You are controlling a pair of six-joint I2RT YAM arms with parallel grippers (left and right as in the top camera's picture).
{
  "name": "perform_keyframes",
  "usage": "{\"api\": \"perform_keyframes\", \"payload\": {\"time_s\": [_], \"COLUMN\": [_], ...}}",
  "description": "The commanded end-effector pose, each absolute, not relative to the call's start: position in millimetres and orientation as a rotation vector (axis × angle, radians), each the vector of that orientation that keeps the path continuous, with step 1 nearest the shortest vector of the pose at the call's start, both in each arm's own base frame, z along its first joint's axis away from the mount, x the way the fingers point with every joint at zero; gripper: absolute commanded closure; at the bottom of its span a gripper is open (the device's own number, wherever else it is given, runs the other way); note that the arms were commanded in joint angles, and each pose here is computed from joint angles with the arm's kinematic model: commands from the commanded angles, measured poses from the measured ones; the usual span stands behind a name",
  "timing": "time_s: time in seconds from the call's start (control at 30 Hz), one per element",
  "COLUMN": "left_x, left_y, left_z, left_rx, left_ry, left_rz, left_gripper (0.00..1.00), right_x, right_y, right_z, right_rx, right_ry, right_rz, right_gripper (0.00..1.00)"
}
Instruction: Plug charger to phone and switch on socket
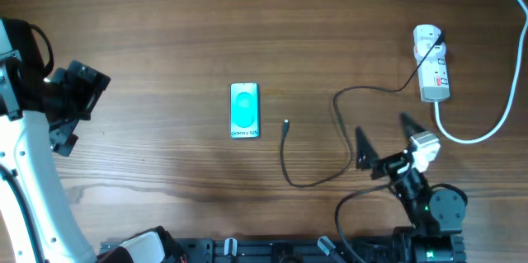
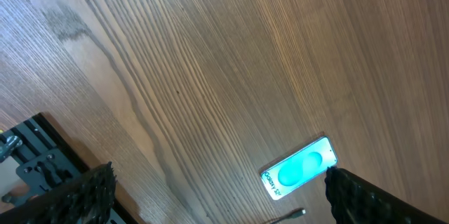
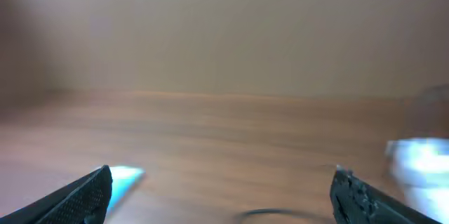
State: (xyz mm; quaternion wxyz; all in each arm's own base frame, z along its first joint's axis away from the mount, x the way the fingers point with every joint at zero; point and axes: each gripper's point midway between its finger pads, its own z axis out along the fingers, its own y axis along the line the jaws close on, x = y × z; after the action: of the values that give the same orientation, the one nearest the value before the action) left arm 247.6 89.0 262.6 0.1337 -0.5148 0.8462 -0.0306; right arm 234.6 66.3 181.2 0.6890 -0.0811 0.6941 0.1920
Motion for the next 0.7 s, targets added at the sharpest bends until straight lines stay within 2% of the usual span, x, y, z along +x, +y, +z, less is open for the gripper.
{"api": "perform_keyframes", "payload": {"time_s": [0.0,0.13,0.23,0.5,0.67], "left_x": [246,246,246,246,246], "left_y": [93,93,93,93,93], "left_z": [264,264,264,264,264], "left_rx": [-1.515,-1.515,-1.515,-1.515,-1.515], "left_ry": [2.430,2.430,2.430,2.430,2.430], "left_rz": [-0.067,-0.067,-0.067,-0.067,-0.067], "left_gripper": [0.00,0.00,0.00,0.00,0.00], "right_x": [202,207,197,175,192], "right_y": [117,112,121,119,119], "right_z": [182,182,200,295,307], "right_rx": [-0.108,0.123,0.007,-0.181,-0.237], "right_ry": [1.643,1.672,1.611,1.334,1.535], "right_rz": [1.051,1.205,1.238,1.138,0.970], "right_gripper": [0.00,0.00,0.00,0.00,0.00]}}
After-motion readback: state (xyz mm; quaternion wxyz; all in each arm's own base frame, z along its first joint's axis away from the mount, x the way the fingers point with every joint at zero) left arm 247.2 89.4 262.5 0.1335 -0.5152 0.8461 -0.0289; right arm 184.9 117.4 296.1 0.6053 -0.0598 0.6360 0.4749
